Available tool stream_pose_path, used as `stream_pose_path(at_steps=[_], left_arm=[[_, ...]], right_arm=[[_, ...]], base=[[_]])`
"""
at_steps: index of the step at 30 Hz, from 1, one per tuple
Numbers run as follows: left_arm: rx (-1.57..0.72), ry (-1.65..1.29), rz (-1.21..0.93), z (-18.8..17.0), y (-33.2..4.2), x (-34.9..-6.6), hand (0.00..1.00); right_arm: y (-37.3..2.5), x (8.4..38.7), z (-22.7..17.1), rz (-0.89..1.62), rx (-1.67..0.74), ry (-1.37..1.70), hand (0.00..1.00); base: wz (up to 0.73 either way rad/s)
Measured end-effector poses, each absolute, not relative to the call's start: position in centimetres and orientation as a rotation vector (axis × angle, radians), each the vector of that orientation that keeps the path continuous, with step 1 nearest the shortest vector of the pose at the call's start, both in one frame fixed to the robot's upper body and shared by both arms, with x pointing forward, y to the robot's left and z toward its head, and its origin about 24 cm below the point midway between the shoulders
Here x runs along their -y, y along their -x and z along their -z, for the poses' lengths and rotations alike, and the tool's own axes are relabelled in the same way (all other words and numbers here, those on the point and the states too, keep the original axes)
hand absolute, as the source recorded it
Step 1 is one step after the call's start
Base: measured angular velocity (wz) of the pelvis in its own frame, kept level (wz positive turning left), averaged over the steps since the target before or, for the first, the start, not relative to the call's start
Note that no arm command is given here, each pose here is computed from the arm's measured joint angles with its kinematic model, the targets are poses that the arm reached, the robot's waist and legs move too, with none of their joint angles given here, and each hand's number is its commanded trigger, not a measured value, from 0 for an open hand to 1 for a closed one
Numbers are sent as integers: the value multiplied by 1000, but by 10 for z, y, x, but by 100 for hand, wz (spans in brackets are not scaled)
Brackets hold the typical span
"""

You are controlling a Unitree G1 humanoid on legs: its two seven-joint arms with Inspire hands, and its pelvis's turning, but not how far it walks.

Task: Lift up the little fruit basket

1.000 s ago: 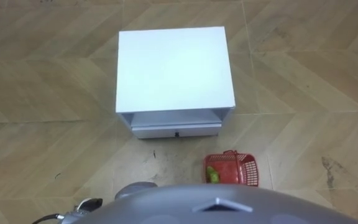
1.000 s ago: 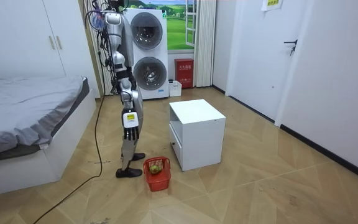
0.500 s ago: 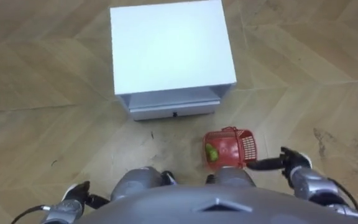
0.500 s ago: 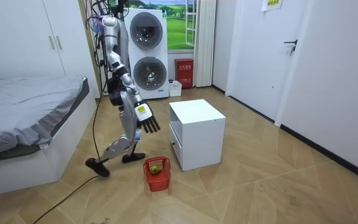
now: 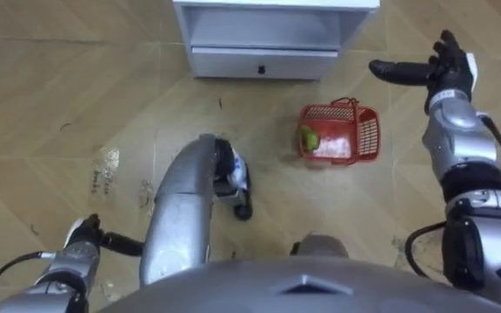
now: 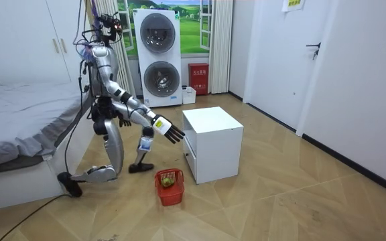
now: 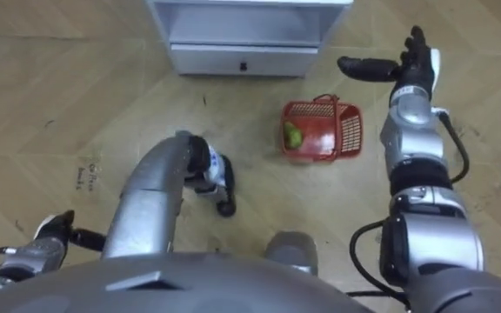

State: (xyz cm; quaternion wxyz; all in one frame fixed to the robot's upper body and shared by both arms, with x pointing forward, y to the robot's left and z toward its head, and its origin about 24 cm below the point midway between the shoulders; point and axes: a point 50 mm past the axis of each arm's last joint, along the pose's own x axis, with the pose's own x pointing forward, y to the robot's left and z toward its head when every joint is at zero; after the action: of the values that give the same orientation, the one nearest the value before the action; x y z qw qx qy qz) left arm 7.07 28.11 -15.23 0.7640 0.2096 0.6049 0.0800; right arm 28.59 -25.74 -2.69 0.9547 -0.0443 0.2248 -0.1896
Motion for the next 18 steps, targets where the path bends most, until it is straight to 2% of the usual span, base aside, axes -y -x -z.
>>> stream_pose_path(at_steps=[5, 18], left_arm=[[-1283, -483, -170, 153, -73, -278, 0], [-1341, -525, -118, 158, -46, -275, 0]], right_arm=[[-285, 272, 20, 438, -420, 62, 0], [-283, 274, 23, 413, -412, 66, 0]], base=[[28], [18]])
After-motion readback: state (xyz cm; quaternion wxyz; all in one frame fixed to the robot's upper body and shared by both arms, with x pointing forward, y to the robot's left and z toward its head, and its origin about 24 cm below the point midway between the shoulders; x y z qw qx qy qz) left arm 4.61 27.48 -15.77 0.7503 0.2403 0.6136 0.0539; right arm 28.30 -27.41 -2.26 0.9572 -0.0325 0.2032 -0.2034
